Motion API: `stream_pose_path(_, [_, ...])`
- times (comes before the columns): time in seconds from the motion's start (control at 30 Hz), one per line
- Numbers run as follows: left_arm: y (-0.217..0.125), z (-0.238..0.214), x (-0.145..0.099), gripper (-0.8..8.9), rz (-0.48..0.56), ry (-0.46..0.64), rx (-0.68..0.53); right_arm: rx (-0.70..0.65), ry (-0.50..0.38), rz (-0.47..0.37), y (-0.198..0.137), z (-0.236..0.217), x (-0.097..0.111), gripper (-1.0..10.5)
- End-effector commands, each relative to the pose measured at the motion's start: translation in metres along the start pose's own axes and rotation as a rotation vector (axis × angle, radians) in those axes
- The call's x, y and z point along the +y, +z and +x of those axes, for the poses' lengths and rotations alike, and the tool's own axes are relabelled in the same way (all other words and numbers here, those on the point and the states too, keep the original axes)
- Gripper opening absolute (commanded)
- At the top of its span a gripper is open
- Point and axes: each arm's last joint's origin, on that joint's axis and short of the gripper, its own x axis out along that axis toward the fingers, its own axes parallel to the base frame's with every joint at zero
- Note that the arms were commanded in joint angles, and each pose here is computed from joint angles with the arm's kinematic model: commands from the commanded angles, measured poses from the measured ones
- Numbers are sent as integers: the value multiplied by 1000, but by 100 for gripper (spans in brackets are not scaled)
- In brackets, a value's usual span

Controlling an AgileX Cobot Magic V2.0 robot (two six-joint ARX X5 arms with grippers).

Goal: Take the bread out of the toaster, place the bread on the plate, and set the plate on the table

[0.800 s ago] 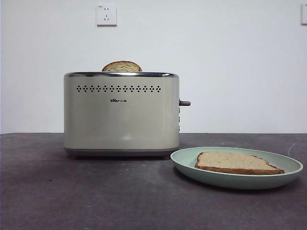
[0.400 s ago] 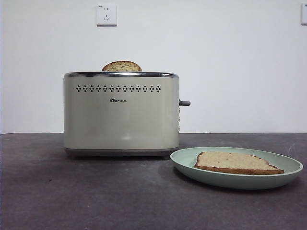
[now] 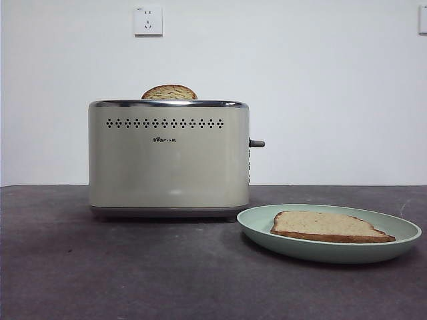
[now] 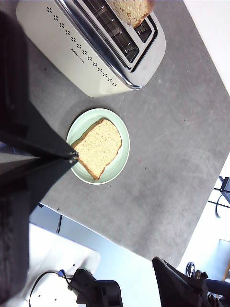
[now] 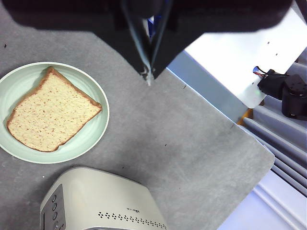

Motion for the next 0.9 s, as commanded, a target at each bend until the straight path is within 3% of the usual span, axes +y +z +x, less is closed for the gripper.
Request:
stream_pose_path(0.03, [0,-1,0,-5,11,2,-7,0,-1,-12,0,1,0,2])
stream_pose_path(0.3, [1,-1,2,-5,28,58,-7,0,-1,-12,0,1,0,2])
stream_pose_path(0.43, [8,-7,14,-4,146,271,-69,0,-1,-12,0,1,0,2])
stream_pose_path(0.63, [5,-35,26,-4,220,459,-274,0,-1,-12,0,1,0,2])
stream_pose_path(0.9, [-66,-46,30,-4,194,803,-374,1,-1,-12,0,1,-1,2])
